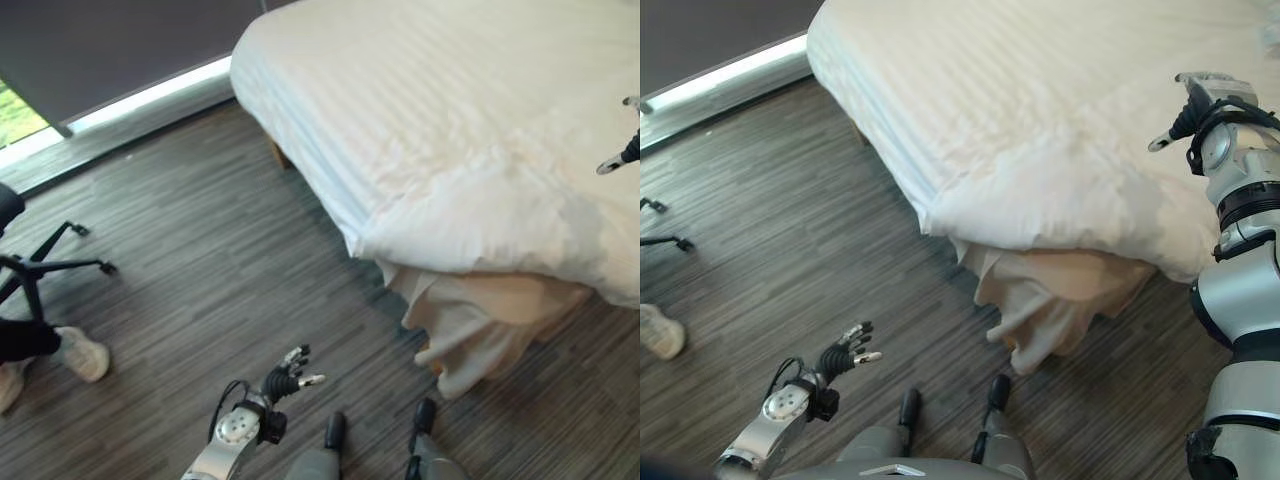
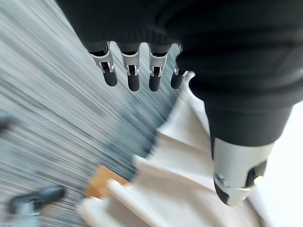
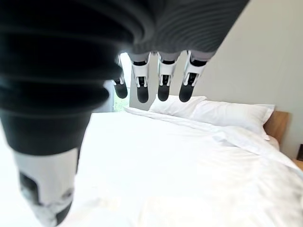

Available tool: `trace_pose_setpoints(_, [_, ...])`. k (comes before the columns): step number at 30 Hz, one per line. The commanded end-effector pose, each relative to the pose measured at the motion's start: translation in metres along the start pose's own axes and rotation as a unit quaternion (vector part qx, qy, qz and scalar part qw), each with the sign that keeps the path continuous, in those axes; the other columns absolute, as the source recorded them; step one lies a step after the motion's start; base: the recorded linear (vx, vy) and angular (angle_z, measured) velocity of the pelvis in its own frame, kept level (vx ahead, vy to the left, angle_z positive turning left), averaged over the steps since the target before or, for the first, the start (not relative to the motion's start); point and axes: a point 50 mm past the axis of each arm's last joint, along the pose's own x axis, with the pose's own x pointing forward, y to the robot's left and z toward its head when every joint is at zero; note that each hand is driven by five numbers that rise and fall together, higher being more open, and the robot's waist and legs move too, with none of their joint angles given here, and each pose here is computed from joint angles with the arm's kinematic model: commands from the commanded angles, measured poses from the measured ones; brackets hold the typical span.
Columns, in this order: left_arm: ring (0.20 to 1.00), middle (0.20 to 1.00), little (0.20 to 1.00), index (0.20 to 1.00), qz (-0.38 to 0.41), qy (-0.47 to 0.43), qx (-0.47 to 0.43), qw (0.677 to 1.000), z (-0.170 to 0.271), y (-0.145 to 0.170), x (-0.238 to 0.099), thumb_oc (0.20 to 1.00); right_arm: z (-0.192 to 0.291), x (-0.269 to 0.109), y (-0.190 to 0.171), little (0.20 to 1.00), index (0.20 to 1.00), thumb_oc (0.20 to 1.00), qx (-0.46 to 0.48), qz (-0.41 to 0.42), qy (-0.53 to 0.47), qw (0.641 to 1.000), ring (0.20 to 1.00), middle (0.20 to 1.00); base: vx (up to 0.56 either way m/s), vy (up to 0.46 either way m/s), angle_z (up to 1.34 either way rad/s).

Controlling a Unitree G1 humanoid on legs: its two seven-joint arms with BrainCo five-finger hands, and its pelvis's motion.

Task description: Making the bed.

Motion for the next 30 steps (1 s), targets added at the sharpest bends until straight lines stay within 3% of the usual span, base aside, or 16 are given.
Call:
trace_pose_setpoints(1, [1.0,1.0,1.0,1.0,0.019,-0.08,-0.001,0.997,0.038,0.009,0.01,1.0,-0.005,0.002,-0.062,1.0,1.0,1.0,0.006,-0.097,0.018,0.995,1.0,1.0,-0.08,-0.048,0.09])
trace_pose_setpoints(10, [1.0,1.0,1.0,1.0,0.018,-0.118,-0.023,0.993,0.056,-0.001,0.019,1.0,0.001,0.004,-0.057,1.0,1.0,1.0,0.03,-0.103,0.013,0.994,1.0,1.0,-0.06,-0.039,0.02])
trace_pose_setpoints(15, [1.0,1.0,1.0,1.0,0.002,-0.146,-0.034,0.989,0.074,-0.018,0.031,1.0,0.012,0.005,-0.031,1.0,1.0,1.0,0.039,-0.077,-0.004,0.996,1.0,1.0,-0.02,-0.018,-0.01])
trace_pose_setpoints(22, [1.0,1.0,1.0,1.0,-0.018,-0.16,-0.032,0.986,0.088,-0.031,0.041,1.0,-0.006,-0.002,0.023,1.0,1.0,1.0,0.037,0.011,0.045,0.998,1.0,1.0,0.01,-0.004,-0.02])
trace_pose_setpoints(24, [1.0,1.0,1.0,1.0,-0.005,-0.166,-0.042,0.985,0.091,-0.027,0.042,1.0,-0.012,-0.006,0.032,0.2,0.2,0.2,0.042,0.024,0.046,0.998,0.2,0.2,0.02,0.037,0.1])
trace_pose_setpoints(28, [1.0,1.0,1.0,1.0,0.005,-0.162,-0.046,0.986,0.09,-0.026,0.044,1.0,-0.008,-0.01,0.05,0.2,0.2,0.2,0.05,0.041,0.022,0.998,0.2,0.2,0.02,0.017,0.04])
trace_pose_setpoints(30, [1.0,1.0,1.0,1.0,0.021,-0.159,-0.055,0.986,0.087,-0.023,0.044,1.0,0.009,-0.022,0.081,0.2,0.2,0.2,0.069,0.067,-0.034,0.995,0.2,0.2,0.03,0.013,0.0])
